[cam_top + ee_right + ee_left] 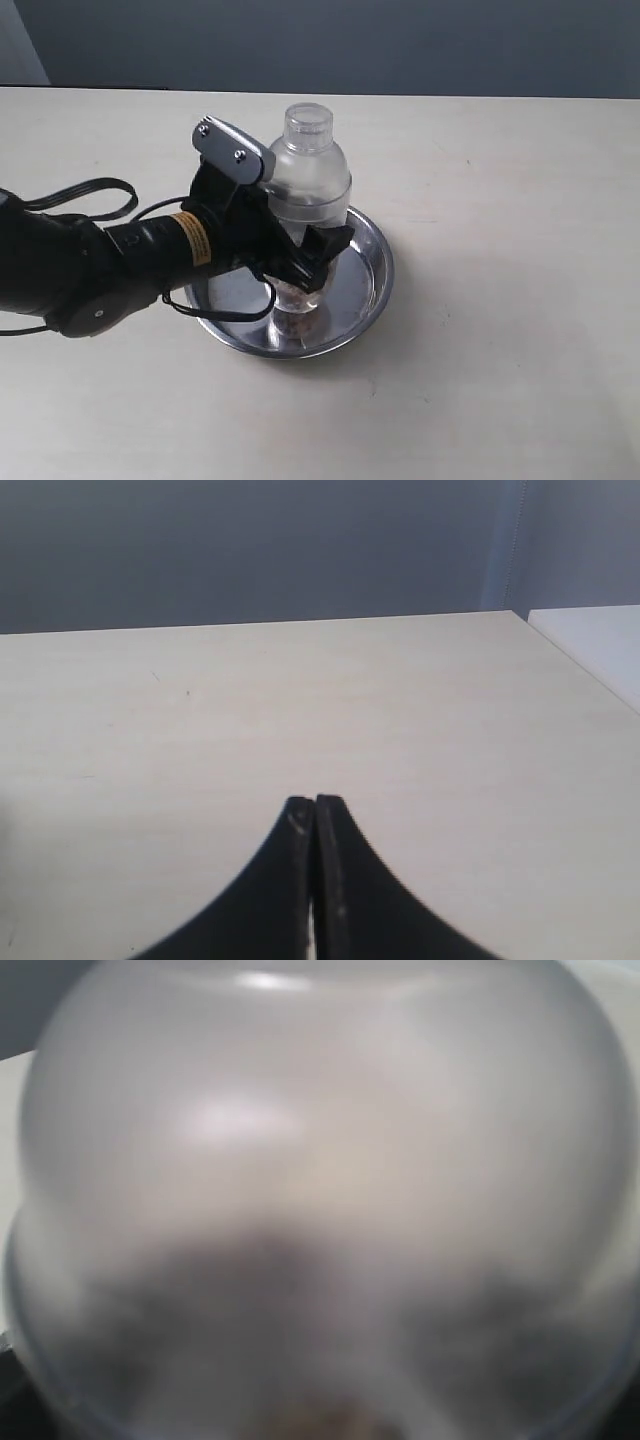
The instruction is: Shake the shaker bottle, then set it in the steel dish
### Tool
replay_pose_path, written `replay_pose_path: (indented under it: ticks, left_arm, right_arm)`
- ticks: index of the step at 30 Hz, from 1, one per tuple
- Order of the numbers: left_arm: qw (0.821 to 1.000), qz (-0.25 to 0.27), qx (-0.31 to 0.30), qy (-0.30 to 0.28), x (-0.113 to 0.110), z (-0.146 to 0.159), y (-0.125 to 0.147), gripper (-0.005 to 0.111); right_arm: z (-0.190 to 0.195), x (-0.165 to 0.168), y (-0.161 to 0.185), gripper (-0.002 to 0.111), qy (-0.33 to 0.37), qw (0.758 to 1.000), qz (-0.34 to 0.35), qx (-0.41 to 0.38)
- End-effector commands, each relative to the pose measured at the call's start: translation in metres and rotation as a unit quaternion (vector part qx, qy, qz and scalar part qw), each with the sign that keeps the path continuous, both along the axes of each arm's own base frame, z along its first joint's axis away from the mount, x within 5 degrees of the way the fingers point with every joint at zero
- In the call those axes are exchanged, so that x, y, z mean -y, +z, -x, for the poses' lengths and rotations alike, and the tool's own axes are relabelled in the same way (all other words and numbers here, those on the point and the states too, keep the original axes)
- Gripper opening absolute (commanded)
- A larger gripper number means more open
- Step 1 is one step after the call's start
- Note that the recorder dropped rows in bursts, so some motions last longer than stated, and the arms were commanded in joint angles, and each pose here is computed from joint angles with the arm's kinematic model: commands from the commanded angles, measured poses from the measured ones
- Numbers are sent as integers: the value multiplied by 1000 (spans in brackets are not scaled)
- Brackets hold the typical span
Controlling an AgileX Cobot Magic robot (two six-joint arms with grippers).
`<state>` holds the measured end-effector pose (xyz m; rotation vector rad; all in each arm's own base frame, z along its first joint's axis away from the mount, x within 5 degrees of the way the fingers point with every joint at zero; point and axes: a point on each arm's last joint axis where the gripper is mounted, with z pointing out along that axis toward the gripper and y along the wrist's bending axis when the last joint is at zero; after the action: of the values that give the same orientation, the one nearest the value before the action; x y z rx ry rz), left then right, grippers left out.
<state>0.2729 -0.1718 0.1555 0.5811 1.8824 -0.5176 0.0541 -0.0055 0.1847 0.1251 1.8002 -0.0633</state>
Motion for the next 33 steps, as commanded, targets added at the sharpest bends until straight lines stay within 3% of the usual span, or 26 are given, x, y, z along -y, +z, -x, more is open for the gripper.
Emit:
replay_pose_path:
  ticks: [1,16,20,23,25,29,33]
  left_arm:
    - [999,30,19,3,3,-5,-8,0]
    - [999,31,8,5,3,-7,-19,0]
    - [998,60,4,-4,0,-9,-16,3]
    - [997,67,28,-31,-2,-10,-12,25]
    - [997,71,26,-32,-6,-12,-12,48]
    - [998,54,22,-35,-15,-15,-14,106]
    - [995,70,16,-72,-15,-12,-13,105]
  right_arm:
    - [0,0,1,-1,-2,1000,2,8]
    - [0,0,1,-1,-2,1000,2,8]
    - [0,0,1,-1,-2,1000,2,8]
    - [0,0,1,-1,-2,1000,2,8]
    - [0,0,1,-1,-2,1000,2,8]
    - [0,0,1,-1,-2,1000,2,8]
    - [0,0,1,-1,-2,1000,2,8]
